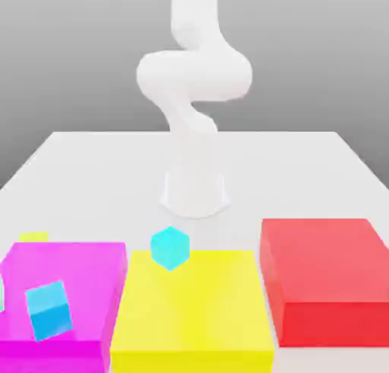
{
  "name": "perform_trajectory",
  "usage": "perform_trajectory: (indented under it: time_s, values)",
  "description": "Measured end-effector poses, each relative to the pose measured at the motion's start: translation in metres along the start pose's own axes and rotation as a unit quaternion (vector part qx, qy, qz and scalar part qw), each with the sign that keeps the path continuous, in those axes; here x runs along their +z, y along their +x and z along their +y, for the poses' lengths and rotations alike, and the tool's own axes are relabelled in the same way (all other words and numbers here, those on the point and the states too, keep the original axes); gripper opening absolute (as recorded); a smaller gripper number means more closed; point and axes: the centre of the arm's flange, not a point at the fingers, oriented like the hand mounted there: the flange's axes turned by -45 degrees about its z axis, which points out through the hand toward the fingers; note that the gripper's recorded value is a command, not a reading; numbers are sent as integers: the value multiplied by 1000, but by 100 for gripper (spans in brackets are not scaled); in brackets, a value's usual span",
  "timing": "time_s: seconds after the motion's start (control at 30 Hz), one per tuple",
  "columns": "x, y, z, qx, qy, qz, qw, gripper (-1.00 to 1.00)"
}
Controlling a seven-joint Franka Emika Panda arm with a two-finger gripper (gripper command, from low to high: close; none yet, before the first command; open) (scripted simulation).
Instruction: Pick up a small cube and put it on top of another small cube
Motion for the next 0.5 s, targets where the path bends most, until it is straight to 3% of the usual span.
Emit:
perform_trajectory:
  time_s: [0.23, 0.5]
  values:
    - [87, -15, 70, 223, -51, -50, 972, 0]
    - [166, -60, 157, 460, -122, -84, 875, 0]
